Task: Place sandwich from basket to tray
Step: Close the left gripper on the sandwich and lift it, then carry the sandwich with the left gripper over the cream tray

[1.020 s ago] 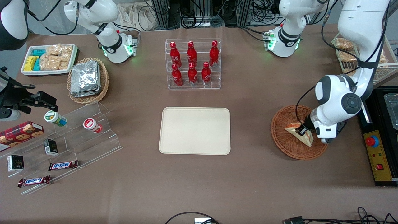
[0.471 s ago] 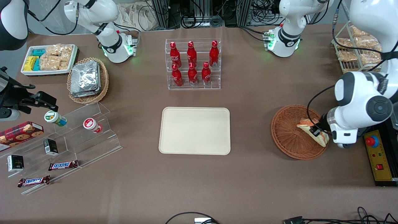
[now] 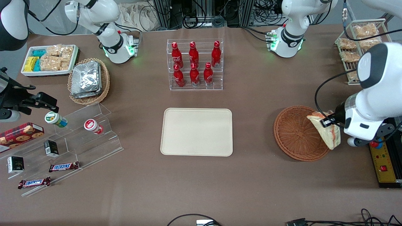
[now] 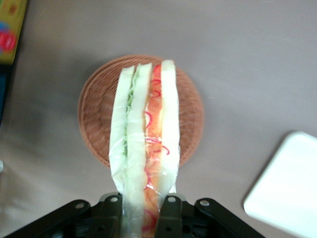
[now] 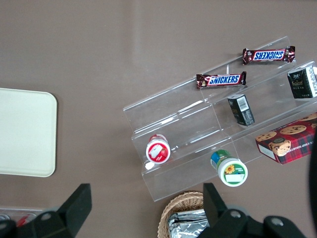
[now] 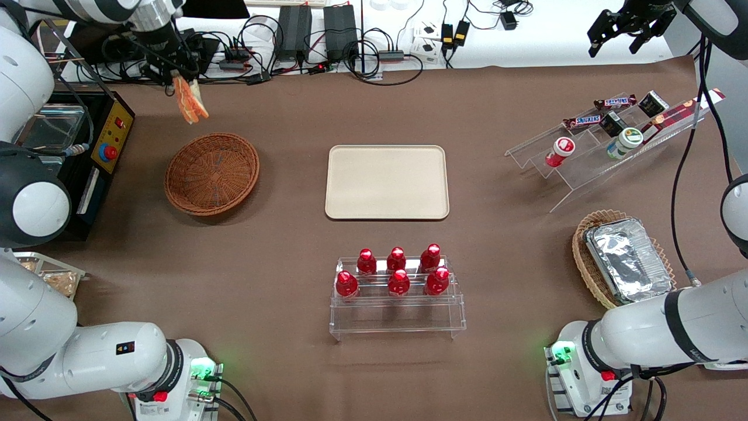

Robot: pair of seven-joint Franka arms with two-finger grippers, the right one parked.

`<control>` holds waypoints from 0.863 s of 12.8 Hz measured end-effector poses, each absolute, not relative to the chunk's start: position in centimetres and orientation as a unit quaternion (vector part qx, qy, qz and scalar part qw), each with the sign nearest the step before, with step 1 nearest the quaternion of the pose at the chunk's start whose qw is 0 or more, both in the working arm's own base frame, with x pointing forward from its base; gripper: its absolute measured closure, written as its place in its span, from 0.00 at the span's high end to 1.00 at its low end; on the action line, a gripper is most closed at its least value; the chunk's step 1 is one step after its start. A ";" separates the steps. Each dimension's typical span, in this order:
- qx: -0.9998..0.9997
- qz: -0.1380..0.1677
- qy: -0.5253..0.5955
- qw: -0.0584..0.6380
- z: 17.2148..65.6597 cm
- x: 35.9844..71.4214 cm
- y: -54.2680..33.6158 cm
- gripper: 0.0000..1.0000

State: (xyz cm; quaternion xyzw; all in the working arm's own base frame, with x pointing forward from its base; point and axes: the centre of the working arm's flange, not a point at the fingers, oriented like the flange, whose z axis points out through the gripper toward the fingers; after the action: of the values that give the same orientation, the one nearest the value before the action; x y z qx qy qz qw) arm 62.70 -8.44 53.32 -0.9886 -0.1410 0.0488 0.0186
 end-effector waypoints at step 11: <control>-0.992 0.107 0.070 0.001 40.2 59.3 -33.6 0.20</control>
State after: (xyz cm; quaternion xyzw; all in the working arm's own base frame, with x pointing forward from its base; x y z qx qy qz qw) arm 59.29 -33.64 40.18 -0.9919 0.0696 0.1065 0.0010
